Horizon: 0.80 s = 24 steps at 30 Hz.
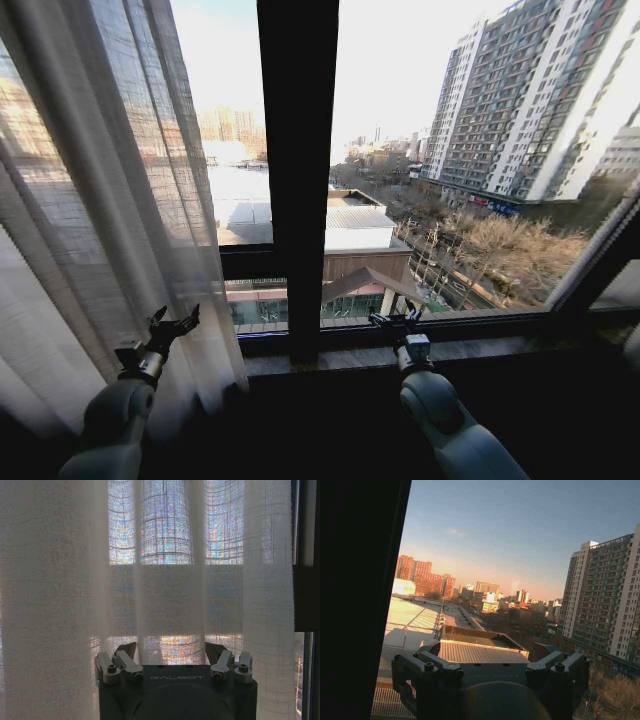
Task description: Open the curtains by pulling them apart, changing their state from closed to fully open.
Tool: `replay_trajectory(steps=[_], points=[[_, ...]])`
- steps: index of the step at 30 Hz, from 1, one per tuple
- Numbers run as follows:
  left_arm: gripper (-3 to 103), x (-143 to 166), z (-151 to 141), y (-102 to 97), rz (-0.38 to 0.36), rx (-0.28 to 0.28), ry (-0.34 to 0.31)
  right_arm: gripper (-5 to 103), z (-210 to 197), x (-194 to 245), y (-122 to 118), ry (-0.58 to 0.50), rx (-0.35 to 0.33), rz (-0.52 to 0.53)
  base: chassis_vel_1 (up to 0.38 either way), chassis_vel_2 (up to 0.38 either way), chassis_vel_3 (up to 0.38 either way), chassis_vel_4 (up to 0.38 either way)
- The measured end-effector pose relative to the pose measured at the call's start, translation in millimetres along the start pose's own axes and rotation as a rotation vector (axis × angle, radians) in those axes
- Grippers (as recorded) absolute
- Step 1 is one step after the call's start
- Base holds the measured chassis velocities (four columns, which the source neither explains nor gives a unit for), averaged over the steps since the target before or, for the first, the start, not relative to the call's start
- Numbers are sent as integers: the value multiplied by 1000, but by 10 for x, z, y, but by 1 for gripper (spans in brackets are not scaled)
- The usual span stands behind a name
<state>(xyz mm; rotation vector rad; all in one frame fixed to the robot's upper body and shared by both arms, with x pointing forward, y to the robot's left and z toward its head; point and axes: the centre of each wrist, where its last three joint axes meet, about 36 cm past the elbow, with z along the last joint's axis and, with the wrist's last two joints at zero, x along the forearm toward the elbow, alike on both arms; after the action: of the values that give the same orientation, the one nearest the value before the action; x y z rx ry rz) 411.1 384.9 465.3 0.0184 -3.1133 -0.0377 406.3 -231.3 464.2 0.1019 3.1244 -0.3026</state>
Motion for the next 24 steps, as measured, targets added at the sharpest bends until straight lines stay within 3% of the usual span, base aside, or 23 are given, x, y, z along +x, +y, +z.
replay_trajectory(steps=[3,9,16,18,21,24], points=[[64,-4,10,7,30,0,4,100,-10,-3,-2,-3,-1,3,0,0,0,0],[48,27,30,20,42,-4,11,100,-31,-11,0,-9,-5,9,0,0,0,0],[16,89,25,-3,51,-10,12,100,-34,4,26,3,-28,11,0,0,0,0],[16,96,28,-6,51,-10,13,100,-45,8,30,8,-37,12,0,0,0,0],[2,122,19,-2,48,-9,11,100,-84,24,45,15,-48,11,0,0,0,0],[1,136,3,10,44,-9,7,100,-95,31,54,14,-50,9,0,0,0,0]])
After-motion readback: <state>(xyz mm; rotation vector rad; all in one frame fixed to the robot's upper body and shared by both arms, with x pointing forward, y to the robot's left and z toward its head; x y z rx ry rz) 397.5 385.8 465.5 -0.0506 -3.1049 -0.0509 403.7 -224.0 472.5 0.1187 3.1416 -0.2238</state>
